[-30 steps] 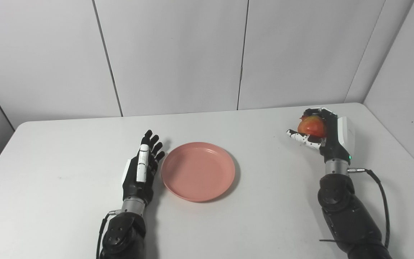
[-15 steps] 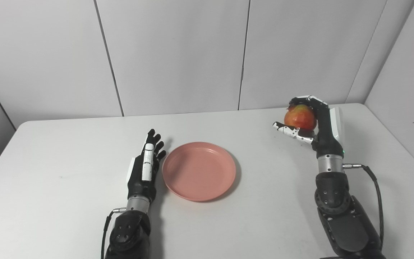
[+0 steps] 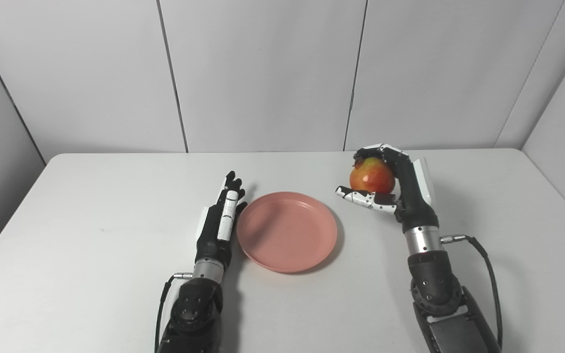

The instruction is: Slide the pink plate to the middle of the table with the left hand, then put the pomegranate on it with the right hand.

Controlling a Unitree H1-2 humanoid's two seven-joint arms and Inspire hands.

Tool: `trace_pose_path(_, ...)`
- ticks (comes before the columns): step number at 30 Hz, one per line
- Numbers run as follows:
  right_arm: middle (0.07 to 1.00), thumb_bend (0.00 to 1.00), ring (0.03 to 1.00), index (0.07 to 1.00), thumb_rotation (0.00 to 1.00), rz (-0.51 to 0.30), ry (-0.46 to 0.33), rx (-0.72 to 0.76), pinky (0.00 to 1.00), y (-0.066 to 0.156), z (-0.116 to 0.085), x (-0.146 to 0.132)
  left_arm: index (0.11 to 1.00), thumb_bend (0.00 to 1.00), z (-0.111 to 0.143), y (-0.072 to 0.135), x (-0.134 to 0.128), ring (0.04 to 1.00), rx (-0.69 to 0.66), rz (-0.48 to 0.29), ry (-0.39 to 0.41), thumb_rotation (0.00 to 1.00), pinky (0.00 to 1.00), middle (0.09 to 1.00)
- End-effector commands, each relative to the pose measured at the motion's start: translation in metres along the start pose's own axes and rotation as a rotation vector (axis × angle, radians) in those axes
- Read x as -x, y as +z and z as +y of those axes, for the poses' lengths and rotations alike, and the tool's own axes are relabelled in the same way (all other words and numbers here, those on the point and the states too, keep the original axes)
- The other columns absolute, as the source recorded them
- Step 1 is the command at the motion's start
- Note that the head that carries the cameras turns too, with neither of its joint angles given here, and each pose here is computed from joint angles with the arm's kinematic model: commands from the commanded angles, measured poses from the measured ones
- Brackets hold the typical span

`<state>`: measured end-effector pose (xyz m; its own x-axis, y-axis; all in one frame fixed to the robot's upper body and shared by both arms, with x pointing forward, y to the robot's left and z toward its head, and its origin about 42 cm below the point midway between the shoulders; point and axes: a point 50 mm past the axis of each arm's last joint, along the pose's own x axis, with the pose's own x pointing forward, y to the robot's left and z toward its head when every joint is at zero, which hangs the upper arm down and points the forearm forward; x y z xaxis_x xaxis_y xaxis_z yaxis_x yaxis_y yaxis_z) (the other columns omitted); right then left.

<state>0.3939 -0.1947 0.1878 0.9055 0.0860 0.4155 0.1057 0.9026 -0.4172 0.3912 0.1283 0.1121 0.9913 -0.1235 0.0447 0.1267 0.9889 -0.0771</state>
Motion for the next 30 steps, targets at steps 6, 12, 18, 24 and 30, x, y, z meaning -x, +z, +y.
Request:
trace_pose_path(6, 0.481, 0.49, 0.401, 0.533, 0.0, -0.121, 0.037, -0.04, 0.32, 0.026, 0.02, -0.012, 0.954, 0.56, -0.014, 0.013, -0.009, 0.95, -0.027, -0.062, 0.0, 1.0, 0.91, 0.965)
trace_pose_path(12, 0.469, 0.49, 0.391, 0.535, 0.0, -0.126, 0.099, -0.04, 0.3, 0.027, 0.037, -0.008, 0.964, 0.56, -0.016, 0.014, -0.011, 0.957, -0.041, -0.06, -0.005, 1.0, 0.92, 0.973)
trace_pose_path(18, 0.454, 0.5, 0.357, 0.525, 0.0, -0.131, 0.165, -0.056, 0.21, 0.029, 0.056, -0.004, 0.962, 0.57, -0.018, 0.013, -0.012, 0.957, -0.038, -0.062, 0.001, 1.0, 0.92, 0.971)
trace_pose_path(24, 0.481, 0.51, 0.395, 0.513, 0.0, -0.115, 0.264, -0.056, 0.28, 0.024, 0.074, -0.001, 0.966, 0.58, -0.021, 0.012, -0.013, 0.964, -0.019, -0.063, -0.007, 1.0, 0.93, 0.976)
trace_pose_path(30, 0.499, 0.51, 0.411, 0.499, 0.0, -0.098, 0.302, -0.042, 0.32, 0.021, 0.084, -0.002, 0.959, 0.57, -0.022, 0.013, -0.014, 0.959, -0.032, -0.061, 0.0, 1.0, 0.92, 0.971)
